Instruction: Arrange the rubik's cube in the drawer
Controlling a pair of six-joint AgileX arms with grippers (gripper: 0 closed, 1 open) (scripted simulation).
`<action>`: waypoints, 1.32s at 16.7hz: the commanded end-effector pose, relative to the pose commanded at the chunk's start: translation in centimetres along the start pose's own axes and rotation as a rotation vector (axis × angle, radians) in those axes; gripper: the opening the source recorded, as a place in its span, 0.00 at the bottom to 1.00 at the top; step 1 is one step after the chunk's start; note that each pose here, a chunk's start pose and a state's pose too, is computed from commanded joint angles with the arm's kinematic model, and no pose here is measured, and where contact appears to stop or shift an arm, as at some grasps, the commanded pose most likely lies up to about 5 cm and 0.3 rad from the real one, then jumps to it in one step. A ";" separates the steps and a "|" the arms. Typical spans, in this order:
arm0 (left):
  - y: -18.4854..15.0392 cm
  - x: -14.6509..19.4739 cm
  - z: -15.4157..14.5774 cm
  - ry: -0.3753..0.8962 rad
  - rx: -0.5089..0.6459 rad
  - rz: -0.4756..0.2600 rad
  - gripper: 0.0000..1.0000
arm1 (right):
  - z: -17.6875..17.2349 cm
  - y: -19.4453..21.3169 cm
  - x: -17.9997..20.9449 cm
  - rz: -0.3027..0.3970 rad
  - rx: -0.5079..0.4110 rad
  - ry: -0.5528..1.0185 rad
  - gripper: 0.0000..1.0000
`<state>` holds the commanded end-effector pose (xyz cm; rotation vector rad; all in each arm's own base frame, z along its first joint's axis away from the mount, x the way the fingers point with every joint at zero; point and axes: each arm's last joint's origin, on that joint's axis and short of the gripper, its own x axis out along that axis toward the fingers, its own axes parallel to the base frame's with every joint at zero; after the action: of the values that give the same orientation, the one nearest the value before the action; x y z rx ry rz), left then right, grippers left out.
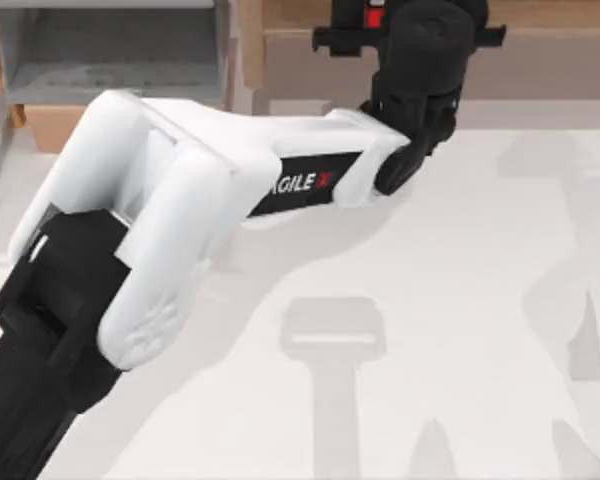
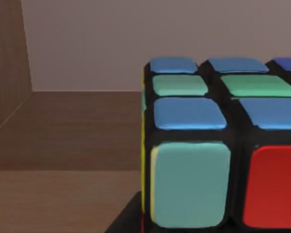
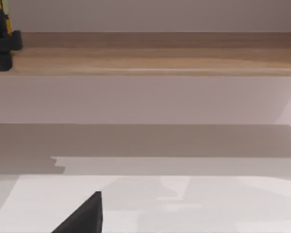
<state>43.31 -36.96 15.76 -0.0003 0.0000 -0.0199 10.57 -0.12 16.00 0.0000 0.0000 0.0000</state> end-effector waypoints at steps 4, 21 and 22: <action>0.0 0.0 0.0 0.000 0.000 0.000 0.00 | 0.0 0.0 0.0 0.000 0.000 0.000 1.00; 0.0 -1.9 2.0 -0.001 0.002 0.002 0.00 | 0.0 0.0 0.0 0.000 0.000 0.000 1.00; 0.0 -1.9 2.0 -0.001 0.002 0.002 0.00 | 0.0 0.0 0.0 0.000 0.000 0.000 1.00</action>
<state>41.43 -36.90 17.78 0.0015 -0.0014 -0.0184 10.57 -0.12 16.00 0.0000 0.0000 0.0000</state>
